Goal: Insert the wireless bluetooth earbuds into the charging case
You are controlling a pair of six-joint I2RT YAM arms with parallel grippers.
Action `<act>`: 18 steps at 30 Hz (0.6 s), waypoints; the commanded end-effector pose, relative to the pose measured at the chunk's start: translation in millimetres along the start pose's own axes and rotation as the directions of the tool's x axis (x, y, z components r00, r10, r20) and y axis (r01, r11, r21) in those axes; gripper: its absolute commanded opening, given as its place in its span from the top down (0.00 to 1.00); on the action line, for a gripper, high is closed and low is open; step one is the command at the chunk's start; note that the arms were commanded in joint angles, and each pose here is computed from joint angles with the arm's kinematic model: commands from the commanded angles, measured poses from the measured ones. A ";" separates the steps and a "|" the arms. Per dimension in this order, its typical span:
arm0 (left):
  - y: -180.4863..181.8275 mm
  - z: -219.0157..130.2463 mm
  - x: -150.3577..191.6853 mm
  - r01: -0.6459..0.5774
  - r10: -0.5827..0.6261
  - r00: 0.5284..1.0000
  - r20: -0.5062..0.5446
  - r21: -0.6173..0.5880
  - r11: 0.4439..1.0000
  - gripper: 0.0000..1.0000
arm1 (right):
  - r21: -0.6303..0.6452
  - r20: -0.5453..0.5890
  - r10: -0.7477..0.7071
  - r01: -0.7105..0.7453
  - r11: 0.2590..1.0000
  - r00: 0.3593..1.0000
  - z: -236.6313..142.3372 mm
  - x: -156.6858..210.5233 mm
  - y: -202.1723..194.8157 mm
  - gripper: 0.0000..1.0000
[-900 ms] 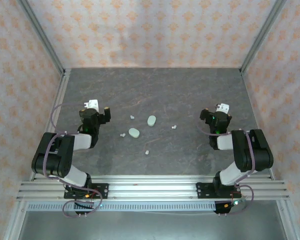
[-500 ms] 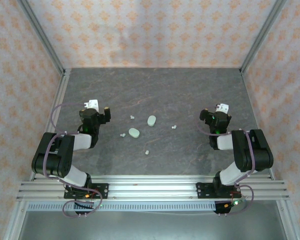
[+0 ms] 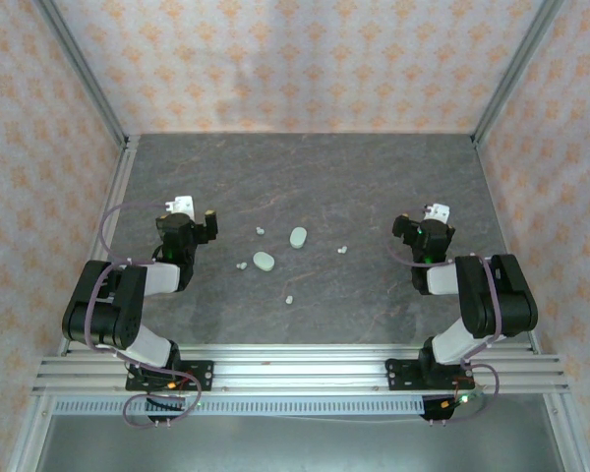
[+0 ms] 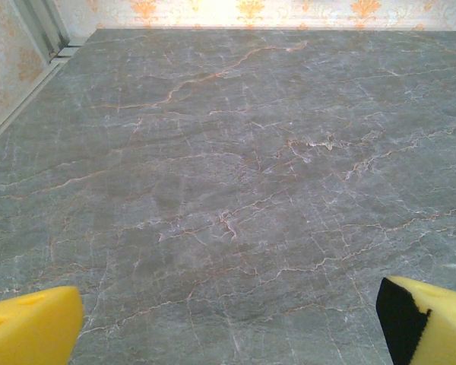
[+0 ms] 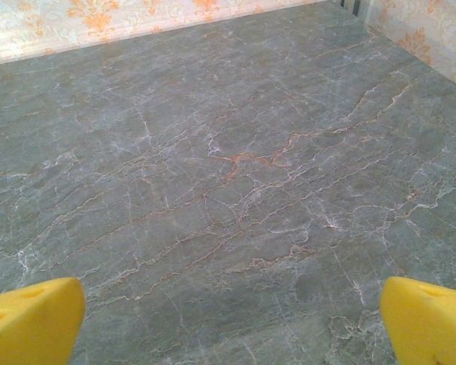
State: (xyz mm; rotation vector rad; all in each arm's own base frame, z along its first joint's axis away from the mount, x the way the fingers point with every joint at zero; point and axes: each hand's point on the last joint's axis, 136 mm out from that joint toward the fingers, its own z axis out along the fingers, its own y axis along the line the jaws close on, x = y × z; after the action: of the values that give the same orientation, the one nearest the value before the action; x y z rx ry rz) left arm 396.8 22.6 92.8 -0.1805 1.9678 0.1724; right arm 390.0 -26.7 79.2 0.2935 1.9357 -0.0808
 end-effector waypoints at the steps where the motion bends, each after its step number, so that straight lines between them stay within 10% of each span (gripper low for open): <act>1: 3.3 -3.2 0.0 -0.016 0.016 1.000 -0.001 0.000 1.000 0.00 | -0.009 0.025 -0.006 0.006 1.000 1.000 -0.3 -12.1 1.4 0.01; 18: 1.4 -2.7 -3.2 -0.021 0.021 1.000 -0.015 0.008 1.000 0.00 | -0.011 0.046 0.003 -0.003 1.000 0.999 -5.1 -19.6 1.2 0.01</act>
State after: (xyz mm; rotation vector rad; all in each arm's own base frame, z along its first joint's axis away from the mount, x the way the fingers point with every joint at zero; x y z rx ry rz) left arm 396.2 22.5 91.9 -0.1793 1.9732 0.1722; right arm 390.0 -26.1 80.5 0.2903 1.9346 -0.0772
